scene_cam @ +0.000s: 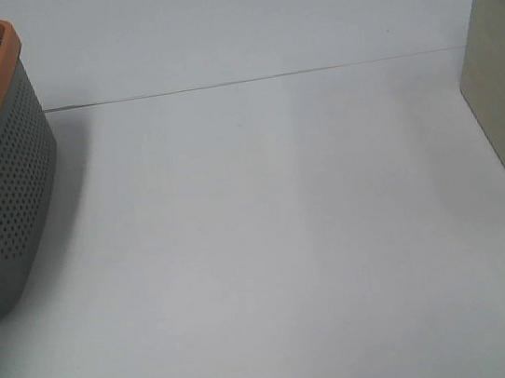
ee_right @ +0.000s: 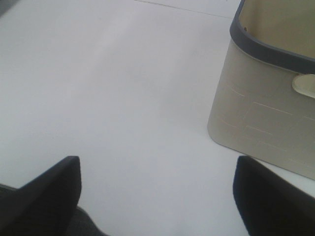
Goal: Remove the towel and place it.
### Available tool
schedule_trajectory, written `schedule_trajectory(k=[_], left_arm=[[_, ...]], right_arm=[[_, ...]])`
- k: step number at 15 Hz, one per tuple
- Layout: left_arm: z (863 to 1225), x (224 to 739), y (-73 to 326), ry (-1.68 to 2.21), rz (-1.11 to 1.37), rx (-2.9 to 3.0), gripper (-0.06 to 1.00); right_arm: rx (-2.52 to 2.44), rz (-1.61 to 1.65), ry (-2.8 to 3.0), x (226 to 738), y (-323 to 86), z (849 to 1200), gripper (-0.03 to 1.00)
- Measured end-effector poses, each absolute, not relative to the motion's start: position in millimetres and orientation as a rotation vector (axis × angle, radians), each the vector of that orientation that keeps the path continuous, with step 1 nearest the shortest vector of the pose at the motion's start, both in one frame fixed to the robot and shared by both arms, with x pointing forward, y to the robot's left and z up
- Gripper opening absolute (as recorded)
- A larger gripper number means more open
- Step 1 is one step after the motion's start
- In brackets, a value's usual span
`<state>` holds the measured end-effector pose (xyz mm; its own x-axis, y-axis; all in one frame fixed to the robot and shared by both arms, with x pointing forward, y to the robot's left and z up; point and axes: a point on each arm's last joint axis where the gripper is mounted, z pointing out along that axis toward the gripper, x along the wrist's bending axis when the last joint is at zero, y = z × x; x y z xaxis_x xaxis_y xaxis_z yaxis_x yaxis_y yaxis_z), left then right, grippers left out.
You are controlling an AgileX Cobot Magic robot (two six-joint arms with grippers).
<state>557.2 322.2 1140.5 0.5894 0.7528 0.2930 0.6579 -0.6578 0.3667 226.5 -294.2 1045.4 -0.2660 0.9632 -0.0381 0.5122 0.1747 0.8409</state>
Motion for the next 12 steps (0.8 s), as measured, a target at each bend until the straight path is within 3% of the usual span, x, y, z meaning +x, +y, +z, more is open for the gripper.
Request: schedule_trajectory(k=[12], left_arm=[[1158.2, 545.0, 308.2, 1.143, 0.555, 2.460, 0.00]], right_arm=[[1.390, 0.996, 1.869, 226.3, -293.3, 1045.5, 0.75]])
